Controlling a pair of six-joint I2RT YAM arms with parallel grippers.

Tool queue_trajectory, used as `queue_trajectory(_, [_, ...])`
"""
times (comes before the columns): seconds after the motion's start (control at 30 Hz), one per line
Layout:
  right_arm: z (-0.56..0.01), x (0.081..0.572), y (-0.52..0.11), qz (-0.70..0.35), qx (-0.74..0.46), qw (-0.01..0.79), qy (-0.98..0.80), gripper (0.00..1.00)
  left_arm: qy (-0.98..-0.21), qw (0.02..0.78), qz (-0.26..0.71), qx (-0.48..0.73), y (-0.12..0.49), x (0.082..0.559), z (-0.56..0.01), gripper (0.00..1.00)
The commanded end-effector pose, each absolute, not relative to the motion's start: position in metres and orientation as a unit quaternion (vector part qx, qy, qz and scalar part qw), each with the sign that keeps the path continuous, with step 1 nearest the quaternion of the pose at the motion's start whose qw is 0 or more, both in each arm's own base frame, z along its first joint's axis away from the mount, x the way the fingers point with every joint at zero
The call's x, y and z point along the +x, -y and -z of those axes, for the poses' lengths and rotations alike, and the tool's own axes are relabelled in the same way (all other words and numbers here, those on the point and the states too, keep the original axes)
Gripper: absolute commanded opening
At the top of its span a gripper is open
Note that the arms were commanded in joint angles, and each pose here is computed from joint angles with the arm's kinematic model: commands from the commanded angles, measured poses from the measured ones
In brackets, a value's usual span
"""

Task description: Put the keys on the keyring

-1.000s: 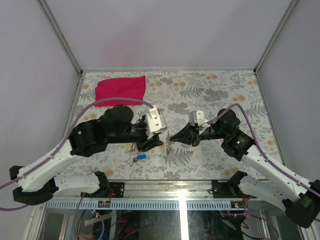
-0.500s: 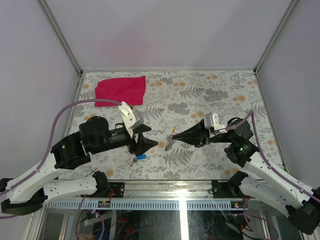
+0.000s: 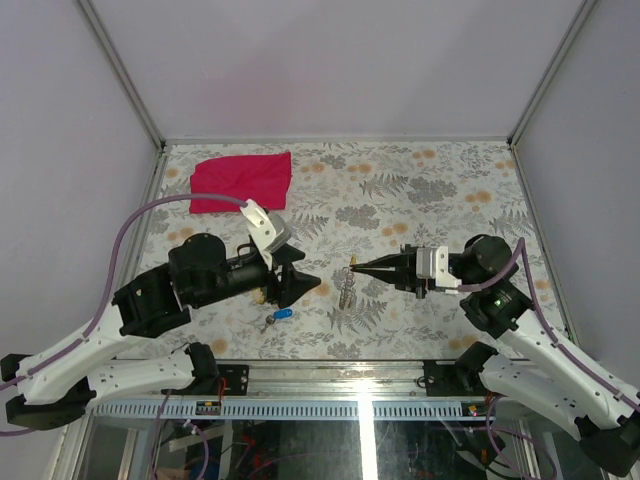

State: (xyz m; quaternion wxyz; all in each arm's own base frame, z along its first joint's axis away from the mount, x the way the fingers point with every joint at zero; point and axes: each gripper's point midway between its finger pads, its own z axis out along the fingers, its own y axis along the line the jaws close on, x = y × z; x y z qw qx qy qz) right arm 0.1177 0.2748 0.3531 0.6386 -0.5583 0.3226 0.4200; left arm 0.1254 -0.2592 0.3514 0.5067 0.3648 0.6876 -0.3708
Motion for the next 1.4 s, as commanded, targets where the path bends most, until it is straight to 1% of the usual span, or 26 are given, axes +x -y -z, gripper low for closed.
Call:
queue_trajectory(0.0, [-0.372, 0.131, -0.27, -0.36, -0.567, 0.664, -0.328, 0.0, -0.674, 0.542, 0.386, 0.32, 0.259, 0.134, -0.369, 0.59])
queue_trajectory(0.27, [-0.379, 0.136, -0.266, -0.384, -0.522, 0.663, -0.375, 0.0, -0.663, 0.555, 0.396, 0.31, 0.262, 0.136, -0.38, 0.58])
queue_trajectory(0.47, [-0.394, 0.127, -0.266, -0.445, -0.47, 0.663, -0.376, 0.0, -0.608, 0.571, 0.443, 0.329, 0.276, 0.125, -0.405, 0.55])
queue_trajectory(0.6, [-0.406, 0.119, -0.263, -0.484, -0.437, 0.665, -0.364, 0.0, -0.579, 0.573, 0.465, 0.346, 0.286, 0.118, -0.415, 0.52])
queue_trajectory(0.7, [-0.416, 0.113, -0.26, -0.51, -0.415, 0.666, -0.351, 0.0, -0.564, 0.568, 0.48, 0.358, 0.294, 0.113, -0.419, 0.48])
queue_trajectory(0.87, [-0.428, 0.107, -0.257, -0.541, -0.389, 0.667, -0.333, 0.0, -0.541, 0.567, 0.5, 0.369, 0.303, 0.108, -0.428, 0.39])
queue_trajectory(1.07, [-0.437, 0.102, -0.256, -0.567, -0.373, 0.663, -0.315, 0.0, -0.527, 0.569, 0.51, 0.372, 0.309, 0.107, -0.435, 0.36])
queue_trajectory(1.37, [-0.439, 0.099, -0.257, -0.58, -0.374, 0.655, -0.309, 0.0, -0.509, 0.568, 0.521, 0.384, 0.316, 0.103, -0.444, 0.32])
